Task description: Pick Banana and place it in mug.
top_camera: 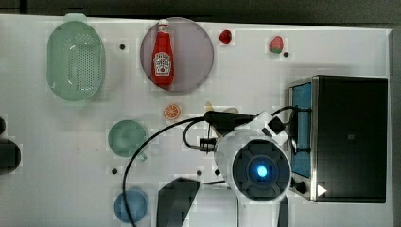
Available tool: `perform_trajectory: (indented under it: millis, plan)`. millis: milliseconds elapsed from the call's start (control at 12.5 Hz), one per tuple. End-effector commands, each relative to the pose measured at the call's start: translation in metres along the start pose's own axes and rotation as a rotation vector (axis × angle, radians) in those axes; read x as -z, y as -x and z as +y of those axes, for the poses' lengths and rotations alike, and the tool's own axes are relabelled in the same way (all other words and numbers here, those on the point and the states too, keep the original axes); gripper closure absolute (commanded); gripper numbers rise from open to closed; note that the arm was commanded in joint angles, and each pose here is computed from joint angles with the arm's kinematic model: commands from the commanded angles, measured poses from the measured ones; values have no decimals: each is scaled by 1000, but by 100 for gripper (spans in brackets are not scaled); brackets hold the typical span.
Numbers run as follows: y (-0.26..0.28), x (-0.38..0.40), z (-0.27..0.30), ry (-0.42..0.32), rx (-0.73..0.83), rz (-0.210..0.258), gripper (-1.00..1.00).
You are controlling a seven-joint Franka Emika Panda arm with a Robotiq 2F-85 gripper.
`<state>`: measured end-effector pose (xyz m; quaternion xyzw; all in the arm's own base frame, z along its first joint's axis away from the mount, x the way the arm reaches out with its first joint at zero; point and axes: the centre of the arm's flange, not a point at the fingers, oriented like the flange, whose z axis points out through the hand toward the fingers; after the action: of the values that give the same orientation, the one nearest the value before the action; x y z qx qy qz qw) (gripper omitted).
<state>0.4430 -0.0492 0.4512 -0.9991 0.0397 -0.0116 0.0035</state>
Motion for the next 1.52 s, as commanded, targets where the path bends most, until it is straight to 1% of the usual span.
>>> perform_trajectory:
  millis: [80, 320, 400, 560, 640, 720, 800, 960, 1120, 1280, 1360, 1440, 1520]
  plan:
    - [7, -3, -63, 31, 41, -86, 46]
    - [20, -13, -140, 87, -25, -89, 46]
    - [26, -18, -164, 87, -71, -86, 46]
    - [40, -33, -209, 60, -165, -119, 46]
    - [43, -41, -227, 38, -205, -122, 46]
    - [43, -49, -240, 23, -233, -114, 46]
    - [39, -58, -250, 6, -250, -96, 46]
    - [34, -83, -261, -11, -264, -101, 46]
    - [30, -114, -267, -20, -266, -133, 46]
    - [23, -145, -275, -55, -267, -133, 46]
    - [17, -157, -279, -87, -271, -108, 46]
    - [16, -173, -280, -96, -269, -107, 46]
    - [18, -188, -281, -99, -272, -122, 46]
